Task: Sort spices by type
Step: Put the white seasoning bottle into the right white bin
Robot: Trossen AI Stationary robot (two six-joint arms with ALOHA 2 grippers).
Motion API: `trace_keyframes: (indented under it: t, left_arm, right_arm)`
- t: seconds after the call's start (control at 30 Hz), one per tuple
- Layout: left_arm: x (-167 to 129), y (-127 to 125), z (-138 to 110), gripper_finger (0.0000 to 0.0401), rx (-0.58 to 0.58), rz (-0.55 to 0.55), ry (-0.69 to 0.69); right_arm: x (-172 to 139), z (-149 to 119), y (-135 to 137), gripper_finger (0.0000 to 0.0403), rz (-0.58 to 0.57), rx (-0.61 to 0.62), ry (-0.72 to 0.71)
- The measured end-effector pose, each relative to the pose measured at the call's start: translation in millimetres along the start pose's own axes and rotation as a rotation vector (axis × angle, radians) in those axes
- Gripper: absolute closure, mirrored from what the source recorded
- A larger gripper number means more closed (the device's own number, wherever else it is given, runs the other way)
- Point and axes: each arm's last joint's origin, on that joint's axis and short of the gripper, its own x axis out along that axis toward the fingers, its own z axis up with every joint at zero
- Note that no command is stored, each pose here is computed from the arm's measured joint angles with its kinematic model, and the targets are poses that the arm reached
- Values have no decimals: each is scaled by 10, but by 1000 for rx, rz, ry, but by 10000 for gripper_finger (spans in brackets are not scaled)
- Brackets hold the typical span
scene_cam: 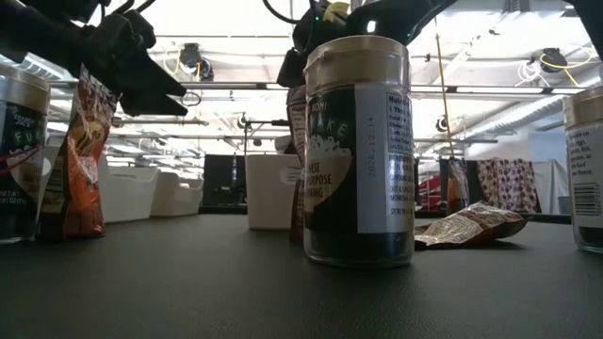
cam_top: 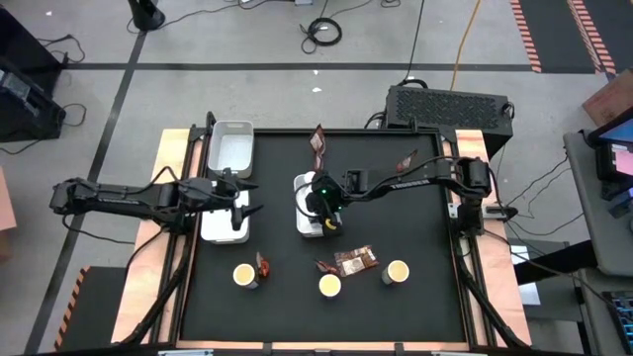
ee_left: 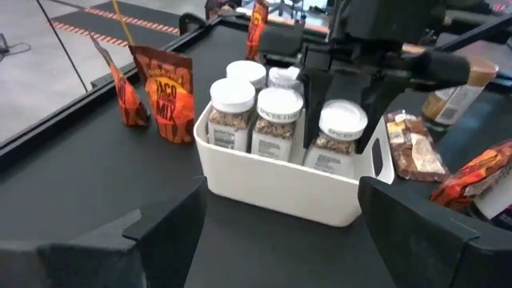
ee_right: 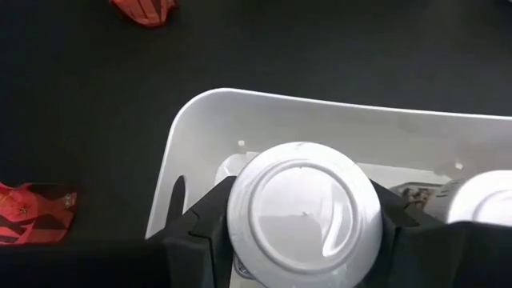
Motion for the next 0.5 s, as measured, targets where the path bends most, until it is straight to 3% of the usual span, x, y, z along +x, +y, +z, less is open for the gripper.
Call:
trace_keyframes:
  t: [0.17, 0.5]
  left_arm:
    - [4, 0, -2, 74, -10, 1, 2]
    - [9, -1, -2, 74, -21, 1, 3]
  right_arm:
    - [6, -5, 1, 242, 2, -2, 6]
    - [-15, -8, 8, 164, 5, -30, 11]
